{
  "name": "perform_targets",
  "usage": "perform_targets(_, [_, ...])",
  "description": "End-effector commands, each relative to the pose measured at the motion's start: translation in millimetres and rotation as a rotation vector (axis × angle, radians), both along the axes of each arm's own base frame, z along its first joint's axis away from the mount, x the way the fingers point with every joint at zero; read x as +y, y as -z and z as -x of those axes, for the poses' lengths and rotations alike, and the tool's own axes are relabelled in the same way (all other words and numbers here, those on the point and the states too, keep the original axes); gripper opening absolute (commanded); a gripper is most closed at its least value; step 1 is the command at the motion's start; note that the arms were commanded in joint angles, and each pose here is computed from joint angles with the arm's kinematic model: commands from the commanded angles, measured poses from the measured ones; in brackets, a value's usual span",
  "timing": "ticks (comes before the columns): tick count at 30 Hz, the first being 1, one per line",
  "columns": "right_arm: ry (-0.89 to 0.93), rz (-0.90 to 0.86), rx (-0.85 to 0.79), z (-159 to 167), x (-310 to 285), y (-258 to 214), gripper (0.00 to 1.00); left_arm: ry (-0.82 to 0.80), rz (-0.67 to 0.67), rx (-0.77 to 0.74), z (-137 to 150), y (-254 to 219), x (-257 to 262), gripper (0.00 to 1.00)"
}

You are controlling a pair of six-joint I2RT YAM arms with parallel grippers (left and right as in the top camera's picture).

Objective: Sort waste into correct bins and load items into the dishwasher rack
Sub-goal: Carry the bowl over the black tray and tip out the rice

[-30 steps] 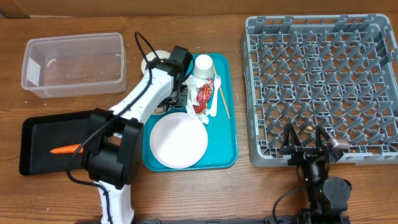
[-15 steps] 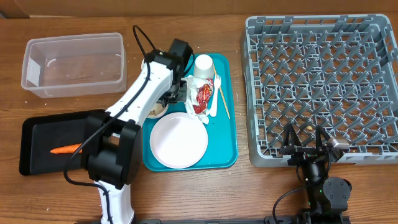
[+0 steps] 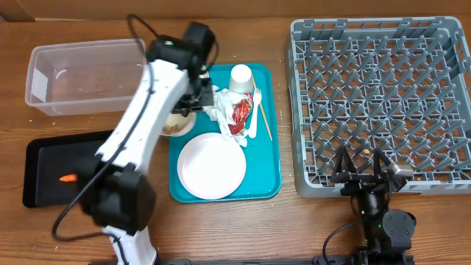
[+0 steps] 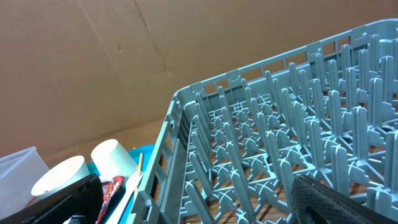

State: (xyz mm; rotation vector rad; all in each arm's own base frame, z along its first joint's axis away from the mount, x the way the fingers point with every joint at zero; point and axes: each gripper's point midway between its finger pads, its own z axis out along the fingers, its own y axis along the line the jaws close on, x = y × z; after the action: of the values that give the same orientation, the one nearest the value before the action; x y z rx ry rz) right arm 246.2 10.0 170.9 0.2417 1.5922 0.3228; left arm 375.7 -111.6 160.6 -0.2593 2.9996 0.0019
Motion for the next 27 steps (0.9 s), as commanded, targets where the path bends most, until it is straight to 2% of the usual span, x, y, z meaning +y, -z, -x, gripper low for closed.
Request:
perform_targets(1, [0.015, 0.007, -0.007, 0, -3, 1, 1.00, -0.161, 0.156, -0.145, 5, -71, 31, 0.04])
perform_targets(4, [0.015, 0.007, -0.007, 0, -3, 1, 1.00, -0.185, 0.289, -0.172, 8, -90, 49, 0.04])
perform_targets(8, [0.015, 0.007, -0.007, 0, -3, 1, 1.00, -0.236, 0.380, -0.163, 9, -92, 78, 0.04])
perform_targets(12, [0.015, 0.007, -0.007, 0, -3, 1, 1.00, -0.333, 0.454, -0.122, 17, -76, 117, 0.04])
perform_targets(19, [0.015, 0.007, -0.007, 0, -3, 1, 1.00, -0.375, 0.595, -0.117, 27, -53, 151, 0.04])
perform_targets(27, [0.015, 0.007, -0.007, 0, -3, 1, 1.00, -0.483, 0.798, -0.201, 34, -17, 192, 0.04])
